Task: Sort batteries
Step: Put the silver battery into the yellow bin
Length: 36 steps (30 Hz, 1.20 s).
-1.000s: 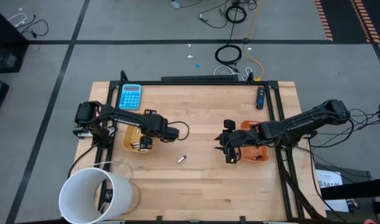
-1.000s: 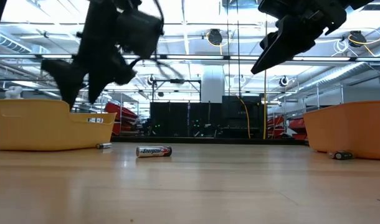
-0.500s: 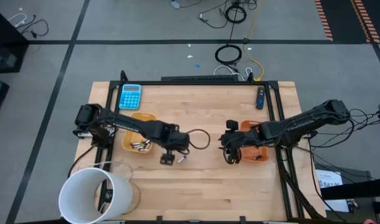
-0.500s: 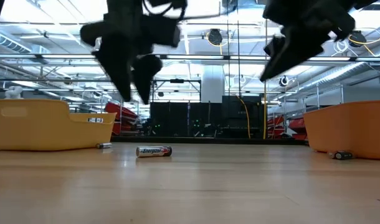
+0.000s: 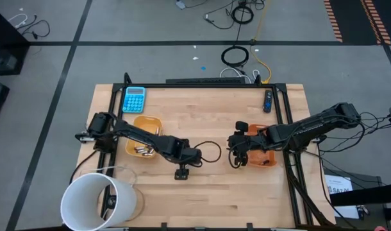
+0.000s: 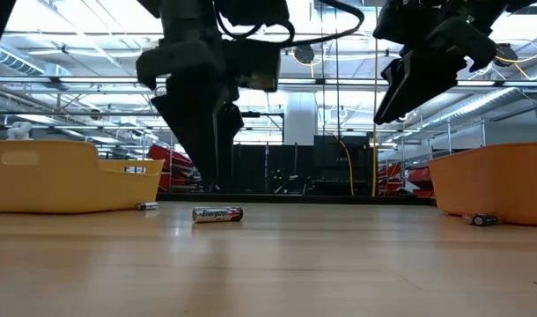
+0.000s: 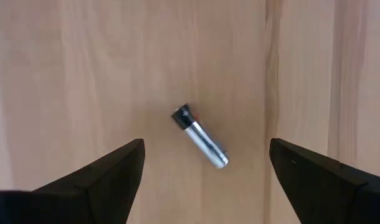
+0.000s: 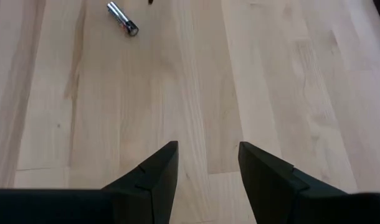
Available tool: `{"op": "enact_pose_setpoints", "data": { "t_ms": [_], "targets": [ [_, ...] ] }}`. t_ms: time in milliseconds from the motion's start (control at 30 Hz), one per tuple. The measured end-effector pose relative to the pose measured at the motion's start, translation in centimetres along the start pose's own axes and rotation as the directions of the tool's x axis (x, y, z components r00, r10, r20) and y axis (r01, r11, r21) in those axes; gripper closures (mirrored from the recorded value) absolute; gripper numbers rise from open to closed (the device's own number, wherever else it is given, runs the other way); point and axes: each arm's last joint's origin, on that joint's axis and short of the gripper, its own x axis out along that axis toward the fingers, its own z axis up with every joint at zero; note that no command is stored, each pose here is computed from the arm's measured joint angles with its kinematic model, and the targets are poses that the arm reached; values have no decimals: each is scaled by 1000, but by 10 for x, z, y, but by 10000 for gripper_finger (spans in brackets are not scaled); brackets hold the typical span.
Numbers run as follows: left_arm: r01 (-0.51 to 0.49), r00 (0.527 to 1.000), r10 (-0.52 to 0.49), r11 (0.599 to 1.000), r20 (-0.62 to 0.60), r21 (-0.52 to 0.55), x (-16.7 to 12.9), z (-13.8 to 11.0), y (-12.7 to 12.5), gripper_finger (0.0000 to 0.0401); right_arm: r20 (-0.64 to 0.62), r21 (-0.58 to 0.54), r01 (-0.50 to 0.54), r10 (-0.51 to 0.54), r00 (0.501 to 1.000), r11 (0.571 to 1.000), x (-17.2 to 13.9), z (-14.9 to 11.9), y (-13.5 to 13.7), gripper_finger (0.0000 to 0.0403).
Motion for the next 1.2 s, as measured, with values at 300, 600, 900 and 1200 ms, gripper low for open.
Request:
{"op": "enact_pose_setpoints", "data": {
  "t_ms": [300, 600, 900, 1200],
  "targets": [
    [-41, 999, 40, 999, -8, -30, 14, 1, -1, 95, 1, 0, 0, 0, 1000, 1000, 0, 0, 0, 243],
    [-43, 999, 44, 938, 3, 343, 13, 1, -7, 138, 17, -1, -6, 6, 1000, 1000, 0, 2, 0, 243],
    [-28, 999, 49, 608, -3, 793, 15, -2, -11, 139, 29, -4, -9, 9, 1000, 1000, 0, 3, 1, 243],
    [-6, 1000, 28, 580, -13, 815, 24, -4, -6, 126, 30, 2, -17, 17, 999, 1000, -1, 3, 3, 243]
  ]
}}
